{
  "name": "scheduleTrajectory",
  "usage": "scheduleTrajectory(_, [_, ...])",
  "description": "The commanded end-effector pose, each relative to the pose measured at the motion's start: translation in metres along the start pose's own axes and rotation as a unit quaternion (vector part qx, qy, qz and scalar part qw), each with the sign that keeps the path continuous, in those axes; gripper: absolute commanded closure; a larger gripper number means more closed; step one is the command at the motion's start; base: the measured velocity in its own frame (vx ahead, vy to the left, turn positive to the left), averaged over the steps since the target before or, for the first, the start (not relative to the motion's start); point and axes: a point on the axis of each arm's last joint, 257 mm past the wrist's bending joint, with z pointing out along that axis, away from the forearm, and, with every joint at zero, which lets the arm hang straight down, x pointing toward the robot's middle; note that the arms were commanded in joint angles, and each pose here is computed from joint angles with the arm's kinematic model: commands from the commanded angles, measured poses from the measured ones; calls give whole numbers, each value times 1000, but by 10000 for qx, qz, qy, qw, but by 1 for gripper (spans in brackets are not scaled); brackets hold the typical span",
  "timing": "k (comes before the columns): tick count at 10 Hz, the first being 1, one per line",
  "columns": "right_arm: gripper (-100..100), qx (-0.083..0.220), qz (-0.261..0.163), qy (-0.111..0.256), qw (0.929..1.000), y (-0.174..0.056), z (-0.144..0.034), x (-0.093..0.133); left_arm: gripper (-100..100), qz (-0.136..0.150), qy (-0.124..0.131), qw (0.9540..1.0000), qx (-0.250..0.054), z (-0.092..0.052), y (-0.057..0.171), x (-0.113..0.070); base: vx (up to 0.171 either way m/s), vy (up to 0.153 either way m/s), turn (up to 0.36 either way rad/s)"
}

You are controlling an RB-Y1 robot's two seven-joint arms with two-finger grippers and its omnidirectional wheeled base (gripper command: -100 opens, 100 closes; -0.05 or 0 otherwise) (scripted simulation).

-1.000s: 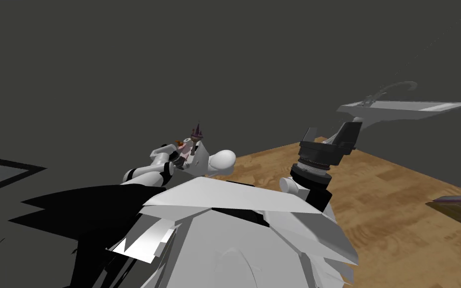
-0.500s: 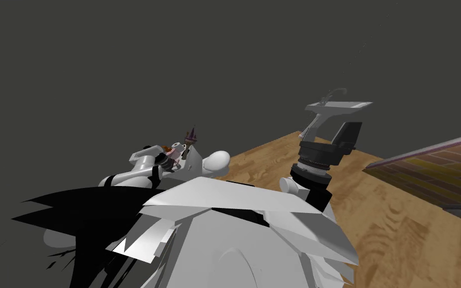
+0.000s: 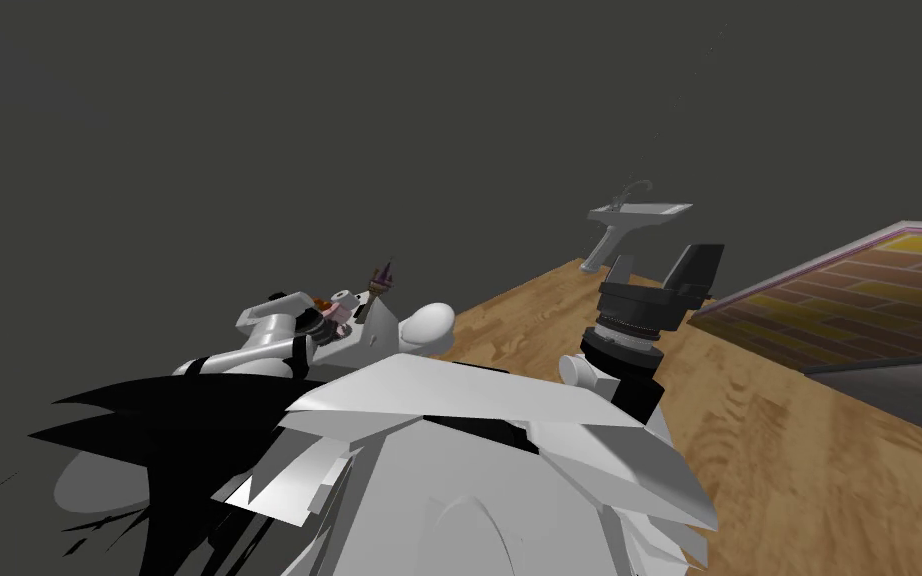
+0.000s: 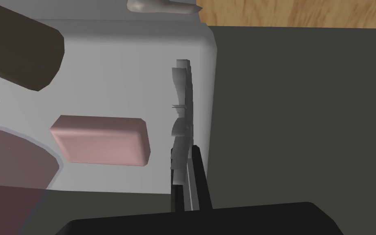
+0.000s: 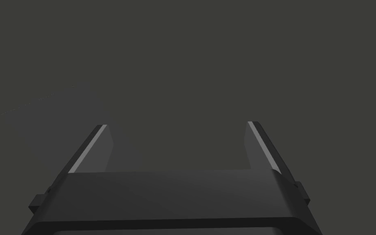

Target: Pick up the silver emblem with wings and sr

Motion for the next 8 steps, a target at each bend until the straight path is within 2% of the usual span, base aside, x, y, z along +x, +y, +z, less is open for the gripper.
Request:
scheduleTrajectory(1, [0,0,0,0,10000,0,0,0,100,0,0,10000,0,0,0,0,-2,-1,12])
scheduleTrajectory(3, [0,0,0,0,10000,0,0,0,100,-4,2,10000,-34,1,2,0,0,0,0])
scheduleTrajectory(4, [0,0,0,0,10000,0,0,0,0,-4,2,10000,-35,1,2,0,0,0,0])
scheduleTrajectory(5, [0,0,0,0,10000,0,0,0,100,317,3,9990,-301,25,12,26,86,75,285])
scheduleTrajectory(6, [0,1,-2,0,10000,0,0,0,100,363,78,9989,-284,28,10,37,99,58,465])
scheduleTrajectory(7, [0,1,-2,0,10000,0,0,0,100,370,141,9990,-230,25,3,44,50,9,399])
scheduleTrajectory(8, [0,1,-1,0,10000,0,0,0,100,374,151,9990,-215,24,2,45,15,-5,69])
